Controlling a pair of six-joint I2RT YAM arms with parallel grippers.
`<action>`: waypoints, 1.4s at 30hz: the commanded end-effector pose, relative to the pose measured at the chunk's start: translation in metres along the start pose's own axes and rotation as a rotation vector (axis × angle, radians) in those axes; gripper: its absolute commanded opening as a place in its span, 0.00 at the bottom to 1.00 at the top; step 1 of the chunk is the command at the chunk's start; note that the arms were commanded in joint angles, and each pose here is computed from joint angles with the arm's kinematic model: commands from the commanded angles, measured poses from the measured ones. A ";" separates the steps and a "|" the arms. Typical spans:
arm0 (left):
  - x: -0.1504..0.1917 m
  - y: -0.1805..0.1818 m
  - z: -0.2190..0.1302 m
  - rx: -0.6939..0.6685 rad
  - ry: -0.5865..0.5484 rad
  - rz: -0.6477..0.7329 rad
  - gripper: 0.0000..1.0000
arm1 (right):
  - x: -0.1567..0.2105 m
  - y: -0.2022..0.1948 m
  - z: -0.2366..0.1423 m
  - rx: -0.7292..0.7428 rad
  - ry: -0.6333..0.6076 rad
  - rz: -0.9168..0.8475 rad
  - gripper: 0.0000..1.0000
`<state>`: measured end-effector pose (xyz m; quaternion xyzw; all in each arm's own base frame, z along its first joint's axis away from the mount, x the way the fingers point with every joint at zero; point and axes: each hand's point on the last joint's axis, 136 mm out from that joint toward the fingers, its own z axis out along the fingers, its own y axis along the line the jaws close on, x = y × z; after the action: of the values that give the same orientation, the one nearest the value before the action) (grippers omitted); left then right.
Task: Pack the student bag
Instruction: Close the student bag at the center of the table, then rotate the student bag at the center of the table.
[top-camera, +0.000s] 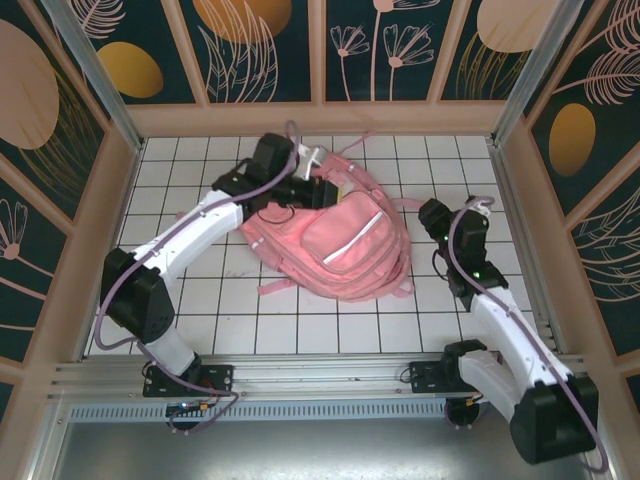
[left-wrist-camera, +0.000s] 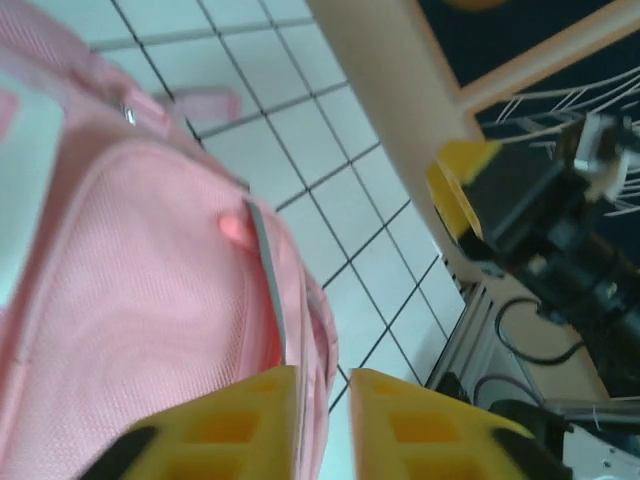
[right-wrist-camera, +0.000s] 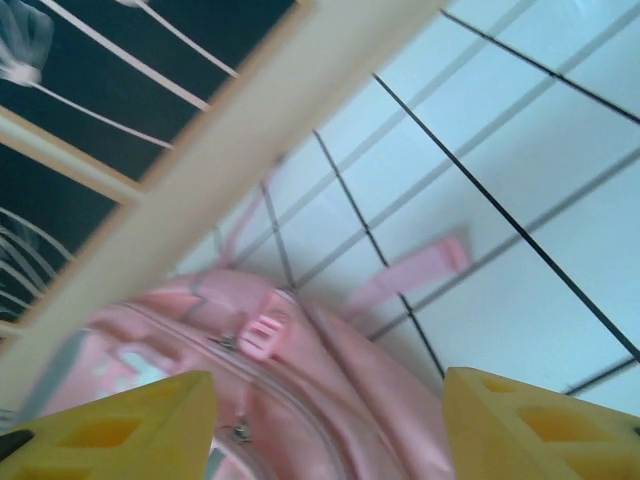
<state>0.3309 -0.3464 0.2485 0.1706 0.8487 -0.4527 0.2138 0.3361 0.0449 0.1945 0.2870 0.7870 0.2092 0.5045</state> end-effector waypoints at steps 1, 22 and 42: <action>0.013 0.032 0.007 -0.078 0.000 -0.022 0.34 | 0.008 -0.013 0.023 0.125 0.076 0.014 0.62; 0.106 0.208 -0.129 -0.761 -0.254 -0.676 0.84 | 0.144 -0.048 0.065 0.244 0.483 -0.249 0.55; 0.006 0.257 -0.050 -0.670 -0.226 -0.629 0.84 | 0.224 0.003 -0.001 -0.046 0.739 -0.362 0.52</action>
<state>0.4194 -0.1329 0.0764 -0.2799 0.9245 -0.1689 0.1962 0.2824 0.1584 0.0333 0.0974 0.9519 0.1592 0.2429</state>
